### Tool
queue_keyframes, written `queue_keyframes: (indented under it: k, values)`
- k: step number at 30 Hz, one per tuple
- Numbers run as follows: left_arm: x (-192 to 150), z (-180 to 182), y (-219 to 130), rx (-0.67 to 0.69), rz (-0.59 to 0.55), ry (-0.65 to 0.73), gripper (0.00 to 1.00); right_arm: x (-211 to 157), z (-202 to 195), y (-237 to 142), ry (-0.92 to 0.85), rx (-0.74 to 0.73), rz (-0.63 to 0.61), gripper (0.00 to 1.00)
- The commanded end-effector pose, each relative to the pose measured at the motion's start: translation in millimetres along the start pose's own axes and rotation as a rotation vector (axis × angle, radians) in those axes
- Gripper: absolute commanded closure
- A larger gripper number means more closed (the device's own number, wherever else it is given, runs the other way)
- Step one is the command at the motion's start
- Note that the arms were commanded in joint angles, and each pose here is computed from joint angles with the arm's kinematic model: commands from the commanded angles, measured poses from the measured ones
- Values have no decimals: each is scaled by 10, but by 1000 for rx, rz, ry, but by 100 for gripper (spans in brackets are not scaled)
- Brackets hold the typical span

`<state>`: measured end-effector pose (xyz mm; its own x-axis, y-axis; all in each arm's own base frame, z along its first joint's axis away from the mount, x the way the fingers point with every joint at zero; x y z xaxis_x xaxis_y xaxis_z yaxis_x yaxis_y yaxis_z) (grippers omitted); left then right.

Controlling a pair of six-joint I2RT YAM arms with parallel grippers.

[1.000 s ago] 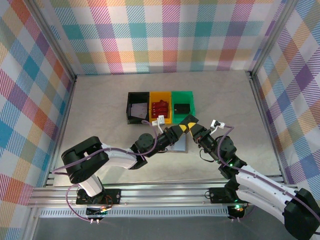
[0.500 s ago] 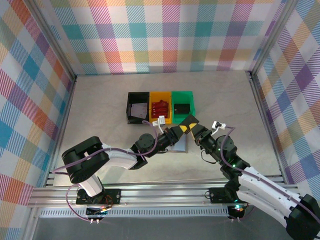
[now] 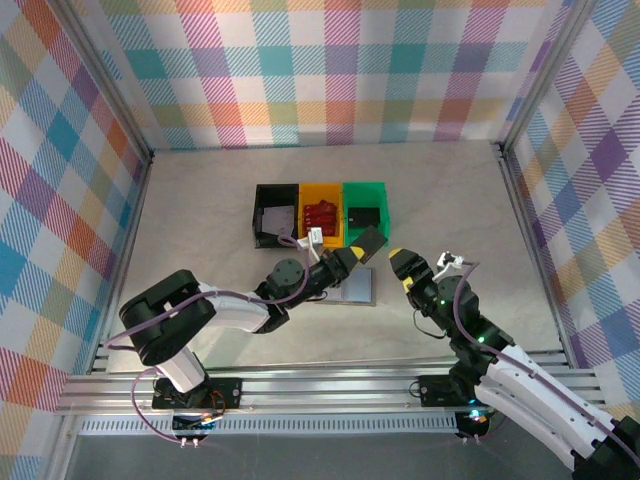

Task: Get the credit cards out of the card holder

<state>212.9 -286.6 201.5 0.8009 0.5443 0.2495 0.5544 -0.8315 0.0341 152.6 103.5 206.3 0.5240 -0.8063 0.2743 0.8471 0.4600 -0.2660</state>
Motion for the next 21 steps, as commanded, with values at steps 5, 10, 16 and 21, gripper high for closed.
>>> queue_keyframes:
  k: [5, 10, 16, 21]
  values:
    - [132, -120, -4, 161, 120, 117, 100, 66, 26, 13, -170, -112, 46, 1]
    - [299, -105, 30, 283, 198, 156, 100, 118, 82, 0, -309, -134, 52, 1]
    - [567, -247, 15, 399, 254, 239, 100, 183, 65, 8, -414, -169, 86, 1]
    - [754, -365, 87, 434, 296, 278, 100, 188, -35, 75, -418, -183, 121, 1]
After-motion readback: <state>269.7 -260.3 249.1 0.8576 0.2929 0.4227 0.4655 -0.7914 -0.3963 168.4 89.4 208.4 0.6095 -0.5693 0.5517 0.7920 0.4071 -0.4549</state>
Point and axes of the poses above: each hand's point on the last joint's axis, 136 mm out from that joint toward the fingers, its own y axis out along the fingers, its own z axis along the line the jaws close on, x = y × z, the point moved 10 cm from there along -y, back along the fingers, and after that the axes turned 2 degrees about y, right-handed, at the moved point
